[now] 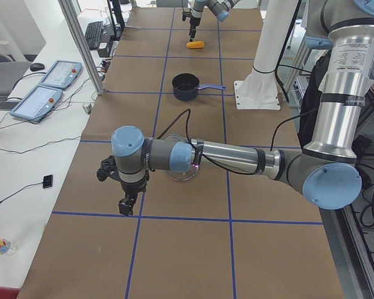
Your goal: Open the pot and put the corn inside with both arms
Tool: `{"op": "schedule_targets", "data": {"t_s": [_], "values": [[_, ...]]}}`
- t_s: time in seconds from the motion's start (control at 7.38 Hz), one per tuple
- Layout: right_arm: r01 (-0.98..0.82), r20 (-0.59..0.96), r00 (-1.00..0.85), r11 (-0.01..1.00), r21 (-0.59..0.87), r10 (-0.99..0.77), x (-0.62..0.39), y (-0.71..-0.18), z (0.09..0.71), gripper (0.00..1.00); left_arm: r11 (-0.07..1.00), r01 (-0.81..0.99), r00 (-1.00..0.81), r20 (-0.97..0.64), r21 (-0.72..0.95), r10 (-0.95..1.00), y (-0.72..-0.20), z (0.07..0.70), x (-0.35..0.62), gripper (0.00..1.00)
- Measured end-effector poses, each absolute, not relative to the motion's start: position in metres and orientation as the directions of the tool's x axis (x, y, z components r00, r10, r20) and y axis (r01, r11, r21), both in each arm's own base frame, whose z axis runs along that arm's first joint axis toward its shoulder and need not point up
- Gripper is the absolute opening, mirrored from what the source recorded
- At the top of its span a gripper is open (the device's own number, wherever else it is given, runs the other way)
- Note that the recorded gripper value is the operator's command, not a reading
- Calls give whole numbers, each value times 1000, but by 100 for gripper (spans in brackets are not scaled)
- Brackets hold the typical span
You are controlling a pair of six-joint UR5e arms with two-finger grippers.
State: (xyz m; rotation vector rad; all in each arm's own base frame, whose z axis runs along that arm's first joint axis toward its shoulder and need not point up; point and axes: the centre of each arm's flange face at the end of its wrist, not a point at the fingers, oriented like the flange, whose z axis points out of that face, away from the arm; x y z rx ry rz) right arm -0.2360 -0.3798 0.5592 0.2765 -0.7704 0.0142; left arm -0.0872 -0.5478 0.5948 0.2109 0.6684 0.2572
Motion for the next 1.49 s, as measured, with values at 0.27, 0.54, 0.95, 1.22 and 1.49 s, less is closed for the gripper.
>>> {"op": "schedule_targets", "data": {"t_s": [0.27,0.54,0.95,1.22,1.49], "values": [[-89,683,721,963,255,-114,-246,-364,566,76,947,-166,751,-587,276,303,-548,594,-86,98],[-62,681,719,965,257,-135,-255,-355,569,77,947,-166,750,-588,277,303,-548,593,-86,98],[-35,677,720,966,256,-153,-264,-346,573,1,946,-166,750,-588,278,304,-548,592,-85,98],[-33,677,720,966,255,-154,-264,-345,573,0,946,-166,750,-587,279,305,-548,592,-85,98],[-51,694,704,964,261,-151,-261,-354,561,0,946,-166,750,-588,278,304,-548,592,-85,98]]}}
